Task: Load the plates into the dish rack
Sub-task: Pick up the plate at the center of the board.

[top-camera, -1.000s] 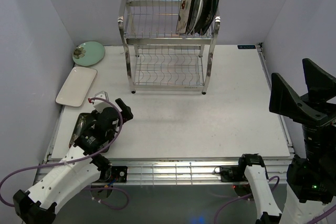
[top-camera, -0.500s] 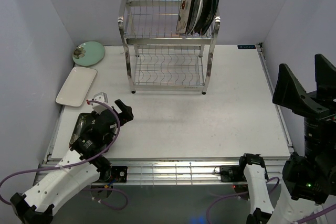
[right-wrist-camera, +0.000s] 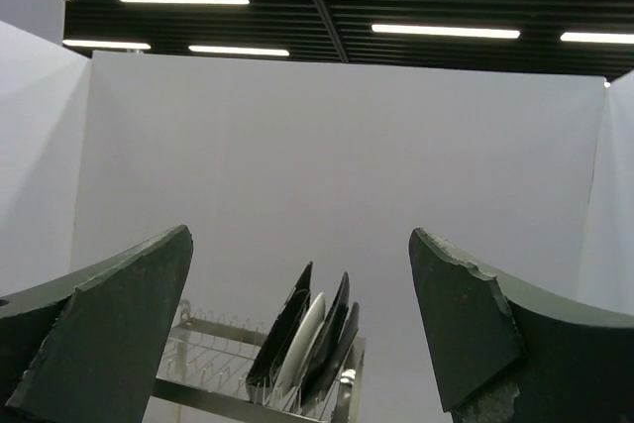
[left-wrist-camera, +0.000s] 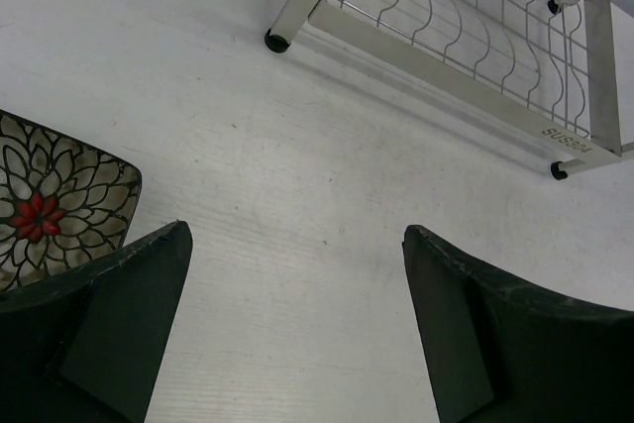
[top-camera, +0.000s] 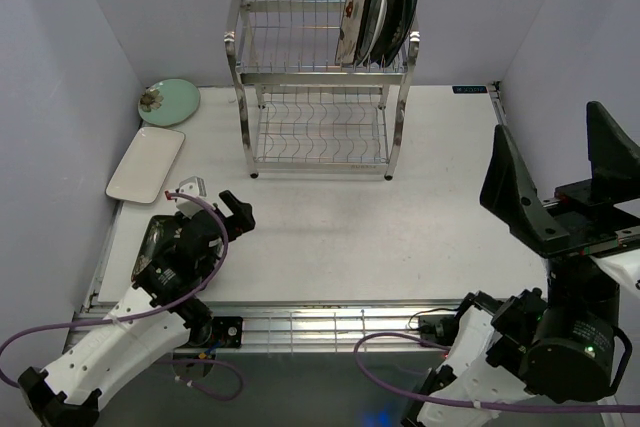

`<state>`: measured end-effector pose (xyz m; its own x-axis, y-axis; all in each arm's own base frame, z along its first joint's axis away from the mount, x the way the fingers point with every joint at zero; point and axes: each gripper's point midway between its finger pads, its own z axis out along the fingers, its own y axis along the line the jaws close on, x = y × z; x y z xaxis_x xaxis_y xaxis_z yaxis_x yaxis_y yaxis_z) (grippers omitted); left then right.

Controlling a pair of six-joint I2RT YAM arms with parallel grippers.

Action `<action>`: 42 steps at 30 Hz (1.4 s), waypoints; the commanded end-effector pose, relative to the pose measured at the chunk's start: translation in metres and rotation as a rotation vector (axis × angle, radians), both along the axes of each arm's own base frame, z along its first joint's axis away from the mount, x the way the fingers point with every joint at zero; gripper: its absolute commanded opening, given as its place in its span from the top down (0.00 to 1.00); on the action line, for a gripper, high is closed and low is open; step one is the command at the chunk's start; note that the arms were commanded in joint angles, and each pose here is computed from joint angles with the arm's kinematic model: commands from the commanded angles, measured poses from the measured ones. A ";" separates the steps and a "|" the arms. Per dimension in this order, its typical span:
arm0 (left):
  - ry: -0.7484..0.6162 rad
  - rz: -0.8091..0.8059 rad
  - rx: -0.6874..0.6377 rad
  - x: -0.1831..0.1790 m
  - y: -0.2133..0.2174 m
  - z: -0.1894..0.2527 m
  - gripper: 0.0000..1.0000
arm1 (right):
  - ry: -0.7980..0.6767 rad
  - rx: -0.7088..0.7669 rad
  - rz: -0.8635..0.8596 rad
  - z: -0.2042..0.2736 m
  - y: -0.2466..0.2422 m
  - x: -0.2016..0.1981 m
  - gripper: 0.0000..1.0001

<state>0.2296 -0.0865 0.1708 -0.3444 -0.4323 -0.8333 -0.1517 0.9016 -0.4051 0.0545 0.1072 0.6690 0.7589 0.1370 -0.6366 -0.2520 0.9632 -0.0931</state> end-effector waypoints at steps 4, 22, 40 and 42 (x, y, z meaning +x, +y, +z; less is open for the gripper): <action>-0.025 -0.003 -0.001 -0.003 0.001 0.004 0.02 | 0.061 -0.027 0.116 0.001 0.023 0.008 0.04; -0.006 -0.005 0.017 -0.002 -0.001 0.000 0.02 | 0.099 -0.019 0.234 0.000 0.013 -0.002 0.06; -0.004 -0.003 0.019 -0.001 -0.001 -0.001 0.02 | 0.107 -0.039 0.200 -0.005 0.043 -0.014 0.02; -0.002 -0.006 0.018 -0.001 -0.002 -0.002 0.02 | 0.100 0.003 0.160 -0.008 0.030 -0.009 0.02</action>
